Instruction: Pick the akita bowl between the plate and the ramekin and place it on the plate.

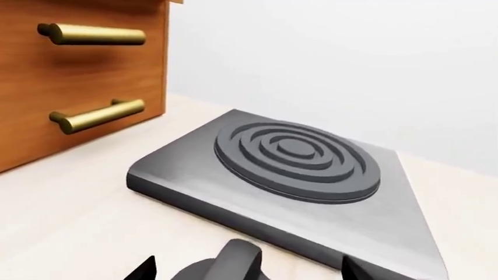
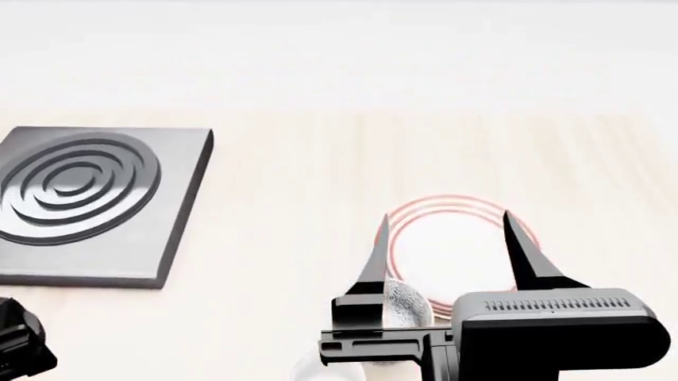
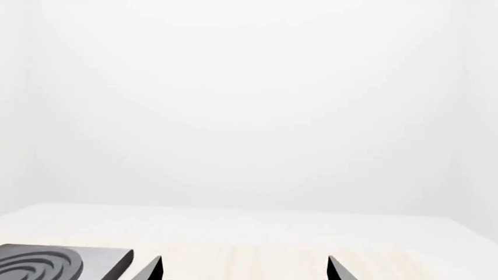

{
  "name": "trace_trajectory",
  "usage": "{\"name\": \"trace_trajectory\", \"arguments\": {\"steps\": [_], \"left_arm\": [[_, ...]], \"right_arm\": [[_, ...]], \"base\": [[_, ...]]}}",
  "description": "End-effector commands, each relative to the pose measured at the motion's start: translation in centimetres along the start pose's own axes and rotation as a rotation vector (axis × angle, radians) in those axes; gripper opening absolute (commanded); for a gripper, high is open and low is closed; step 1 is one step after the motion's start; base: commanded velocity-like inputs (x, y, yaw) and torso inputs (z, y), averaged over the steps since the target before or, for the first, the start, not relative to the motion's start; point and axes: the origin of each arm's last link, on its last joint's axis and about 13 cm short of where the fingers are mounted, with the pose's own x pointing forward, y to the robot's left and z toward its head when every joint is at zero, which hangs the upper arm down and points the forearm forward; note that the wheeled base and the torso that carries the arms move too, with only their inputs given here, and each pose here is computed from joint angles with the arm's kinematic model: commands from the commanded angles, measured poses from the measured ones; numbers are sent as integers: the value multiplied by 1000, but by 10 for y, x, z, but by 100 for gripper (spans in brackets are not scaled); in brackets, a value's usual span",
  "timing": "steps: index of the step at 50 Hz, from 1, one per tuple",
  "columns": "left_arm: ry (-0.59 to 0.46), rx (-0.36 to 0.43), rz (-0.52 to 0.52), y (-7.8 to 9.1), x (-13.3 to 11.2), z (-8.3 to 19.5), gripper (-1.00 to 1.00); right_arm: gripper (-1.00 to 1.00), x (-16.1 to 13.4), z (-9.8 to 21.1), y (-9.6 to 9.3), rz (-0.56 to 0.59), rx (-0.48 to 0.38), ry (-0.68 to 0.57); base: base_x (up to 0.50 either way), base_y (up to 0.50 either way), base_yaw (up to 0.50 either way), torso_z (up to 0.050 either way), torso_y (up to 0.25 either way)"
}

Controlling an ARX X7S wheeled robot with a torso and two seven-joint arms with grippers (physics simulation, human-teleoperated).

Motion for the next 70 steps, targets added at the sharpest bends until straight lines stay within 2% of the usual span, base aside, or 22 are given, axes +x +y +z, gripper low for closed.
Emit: {"name": "trace_trajectory", "arguments": {"steps": [1, 40, 49, 57, 68, 70], "left_arm": [[0, -1, 0, 0, 0, 0, 100], [1, 0, 1, 0, 1, -1, 100], [2, 0, 2, 0, 1, -1, 100], [3, 0, 3, 1, 1, -1, 100], [4, 0, 5, 1, 1, -1, 100], [4, 0, 5, 1, 1, -1, 100]], "right_arm": [[100, 0, 0, 0, 2, 1, 2], [100, 2, -4, 1, -5, 8, 16], [100, 6, -11, -1, -60, -7, 72], [100, 8, -10, -1, -73, 41, 114], [100, 13, -18, -3, -101, 34, 216], [100, 12, -20, -2, -66, 36, 239]], "base": [[125, 0, 0, 0, 0], [123, 0, 0, 0, 0], [0, 0, 0, 0, 0], [0, 0, 0, 0, 0], [0, 0, 0, 0, 0], [0, 0, 0, 0, 0]]}}
